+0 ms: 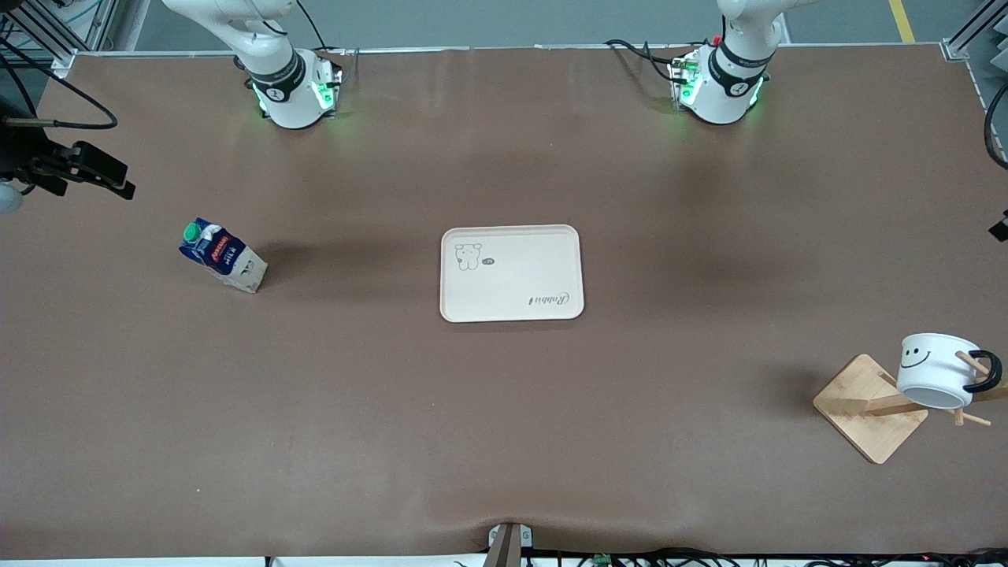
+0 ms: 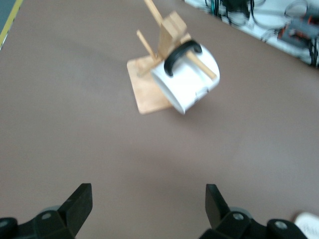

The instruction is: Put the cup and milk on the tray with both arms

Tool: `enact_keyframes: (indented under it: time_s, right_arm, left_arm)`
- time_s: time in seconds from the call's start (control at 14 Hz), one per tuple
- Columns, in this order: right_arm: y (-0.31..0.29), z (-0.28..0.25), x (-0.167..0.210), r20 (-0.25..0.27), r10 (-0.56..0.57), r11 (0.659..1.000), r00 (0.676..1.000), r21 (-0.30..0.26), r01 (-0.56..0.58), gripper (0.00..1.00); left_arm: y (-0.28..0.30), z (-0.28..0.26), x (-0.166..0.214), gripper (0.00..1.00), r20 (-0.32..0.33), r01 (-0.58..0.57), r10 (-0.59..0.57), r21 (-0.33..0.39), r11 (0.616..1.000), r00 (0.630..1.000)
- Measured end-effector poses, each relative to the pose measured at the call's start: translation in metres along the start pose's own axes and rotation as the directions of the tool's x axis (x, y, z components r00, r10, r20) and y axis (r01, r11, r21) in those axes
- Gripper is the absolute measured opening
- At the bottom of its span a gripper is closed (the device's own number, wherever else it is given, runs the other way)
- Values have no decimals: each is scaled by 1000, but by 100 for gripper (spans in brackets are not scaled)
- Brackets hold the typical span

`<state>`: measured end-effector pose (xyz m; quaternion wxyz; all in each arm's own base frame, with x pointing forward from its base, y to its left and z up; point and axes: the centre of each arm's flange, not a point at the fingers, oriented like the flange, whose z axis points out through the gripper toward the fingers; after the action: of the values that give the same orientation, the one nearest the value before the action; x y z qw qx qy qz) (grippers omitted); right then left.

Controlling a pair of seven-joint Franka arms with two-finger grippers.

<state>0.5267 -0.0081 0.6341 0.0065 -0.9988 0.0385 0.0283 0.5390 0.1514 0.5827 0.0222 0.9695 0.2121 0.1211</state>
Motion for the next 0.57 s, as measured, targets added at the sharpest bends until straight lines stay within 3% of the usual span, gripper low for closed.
enact_keyframes:
  time_s: [0.36, 0.57]
  right_arm:
    - [0, 0, 0, 0, 0, 1000, 1000, 0, 0, 100]
    - [0, 0, 0, 0, 0, 1000, 1000, 0, 0, 100]
  left_arm:
    - [-10, 72, -17, 100, -191, 30, -35, -32, 999, 981]
    - [-7, 108, -27, 100, -272, 31, -44, -53, 998, 961]
